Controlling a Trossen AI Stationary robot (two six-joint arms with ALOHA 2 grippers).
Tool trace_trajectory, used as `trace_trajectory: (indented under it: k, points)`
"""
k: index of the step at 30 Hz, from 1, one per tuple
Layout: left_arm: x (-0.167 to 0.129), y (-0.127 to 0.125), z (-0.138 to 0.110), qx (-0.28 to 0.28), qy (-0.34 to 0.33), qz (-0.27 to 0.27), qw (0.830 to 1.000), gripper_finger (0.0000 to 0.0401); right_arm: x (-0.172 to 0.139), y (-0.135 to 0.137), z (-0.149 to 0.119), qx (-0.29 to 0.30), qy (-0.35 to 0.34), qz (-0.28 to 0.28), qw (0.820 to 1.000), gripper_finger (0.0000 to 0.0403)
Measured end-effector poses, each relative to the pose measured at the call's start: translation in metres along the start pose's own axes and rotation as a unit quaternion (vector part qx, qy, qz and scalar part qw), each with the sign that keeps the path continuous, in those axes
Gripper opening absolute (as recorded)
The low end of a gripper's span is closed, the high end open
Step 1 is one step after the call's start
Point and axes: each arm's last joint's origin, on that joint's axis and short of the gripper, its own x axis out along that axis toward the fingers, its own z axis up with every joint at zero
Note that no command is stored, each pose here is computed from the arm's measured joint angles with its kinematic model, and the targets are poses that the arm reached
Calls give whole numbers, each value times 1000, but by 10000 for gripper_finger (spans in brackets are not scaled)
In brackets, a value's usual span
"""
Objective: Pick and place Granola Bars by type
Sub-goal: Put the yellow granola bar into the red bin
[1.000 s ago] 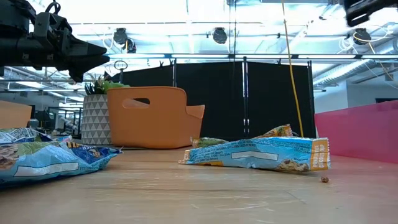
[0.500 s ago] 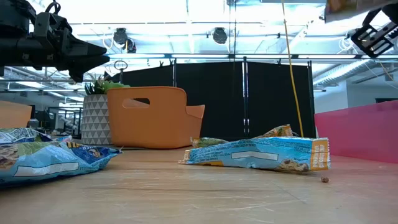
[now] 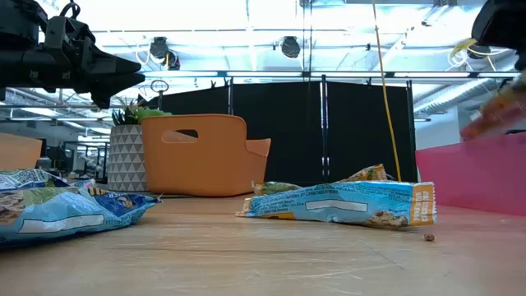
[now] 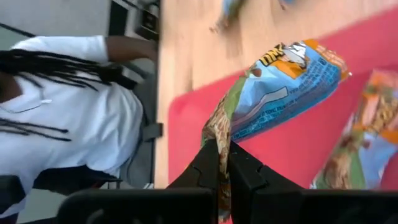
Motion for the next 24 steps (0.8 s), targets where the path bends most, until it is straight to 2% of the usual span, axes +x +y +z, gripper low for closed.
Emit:
trace_trajectory:
  k: [11, 15, 18, 24]
  points:
    - [0, 0, 0, 0, 0, 0, 1000, 154, 29, -4, 0, 37, 31, -124, 991, 3]
    - [0, 0, 0, 0, 0, 0, 1000, 154, 41, -6, 5, 60, -6, -171, 983, 4]
    - [0, 0, 0, 0, 0, 0, 1000, 154, 50, -5, 10, 60, -30, -185, 980, 4]
    - [0, 0, 0, 0, 0, 0, 1000, 154, 63, -5, 9, 45, -9, -196, 980, 6]
